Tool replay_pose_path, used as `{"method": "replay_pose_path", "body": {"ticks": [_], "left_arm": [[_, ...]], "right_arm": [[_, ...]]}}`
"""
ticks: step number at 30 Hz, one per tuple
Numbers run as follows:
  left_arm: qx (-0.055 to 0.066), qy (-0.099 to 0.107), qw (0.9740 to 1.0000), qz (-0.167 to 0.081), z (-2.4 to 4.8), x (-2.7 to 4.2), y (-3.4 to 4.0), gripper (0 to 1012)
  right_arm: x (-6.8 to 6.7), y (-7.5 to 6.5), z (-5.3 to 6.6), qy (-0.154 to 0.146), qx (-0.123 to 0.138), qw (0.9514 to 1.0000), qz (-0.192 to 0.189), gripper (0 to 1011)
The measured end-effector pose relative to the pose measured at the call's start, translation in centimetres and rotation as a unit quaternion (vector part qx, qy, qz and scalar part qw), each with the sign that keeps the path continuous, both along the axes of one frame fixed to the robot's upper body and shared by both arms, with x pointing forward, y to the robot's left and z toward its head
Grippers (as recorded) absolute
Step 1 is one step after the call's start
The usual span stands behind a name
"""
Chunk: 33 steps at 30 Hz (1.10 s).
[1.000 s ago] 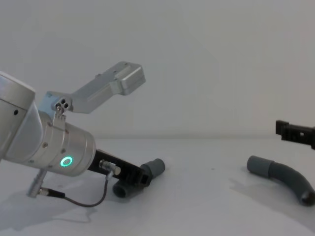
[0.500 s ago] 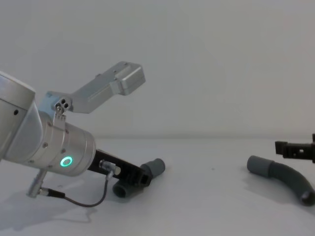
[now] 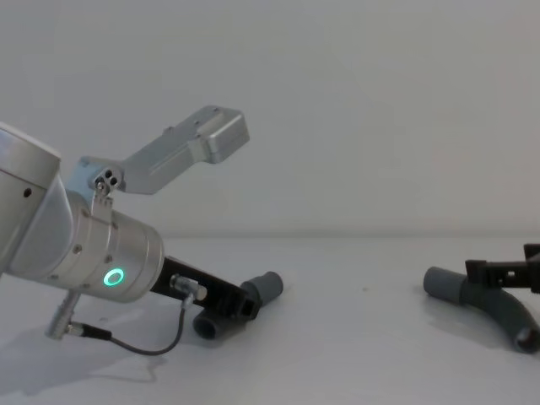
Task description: Use both hands to pick up one end of the pipe from the table, align the ends, and insert them.
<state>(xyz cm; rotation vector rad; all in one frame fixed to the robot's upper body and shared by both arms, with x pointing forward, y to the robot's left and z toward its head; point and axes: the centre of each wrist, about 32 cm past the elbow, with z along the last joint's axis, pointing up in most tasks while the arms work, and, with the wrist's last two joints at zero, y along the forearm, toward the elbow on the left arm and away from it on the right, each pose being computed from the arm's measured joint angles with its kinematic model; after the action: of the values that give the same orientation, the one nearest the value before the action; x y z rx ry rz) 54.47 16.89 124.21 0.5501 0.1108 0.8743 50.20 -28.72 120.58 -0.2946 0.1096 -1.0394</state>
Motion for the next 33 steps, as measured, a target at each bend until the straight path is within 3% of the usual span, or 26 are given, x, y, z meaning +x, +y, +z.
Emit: {"method": "replay_pose_path", "body": {"ticks": [14, 33], "left_arm": [[0.0, 0.0, 1.0, 0.0, 0.0, 0.0, 0.0, 308], [0.0, 0.0, 1.0, 0.0, 0.0, 0.0, 0.0, 308]], "right_arm": [[1.0, -0.1, -0.4, 0.016, -0.009, 0.9996, 0.021, 1004], [1.6, 0.3, -0.8, 0.044, 0.004, 0.9986, 0.029, 1004]]}}
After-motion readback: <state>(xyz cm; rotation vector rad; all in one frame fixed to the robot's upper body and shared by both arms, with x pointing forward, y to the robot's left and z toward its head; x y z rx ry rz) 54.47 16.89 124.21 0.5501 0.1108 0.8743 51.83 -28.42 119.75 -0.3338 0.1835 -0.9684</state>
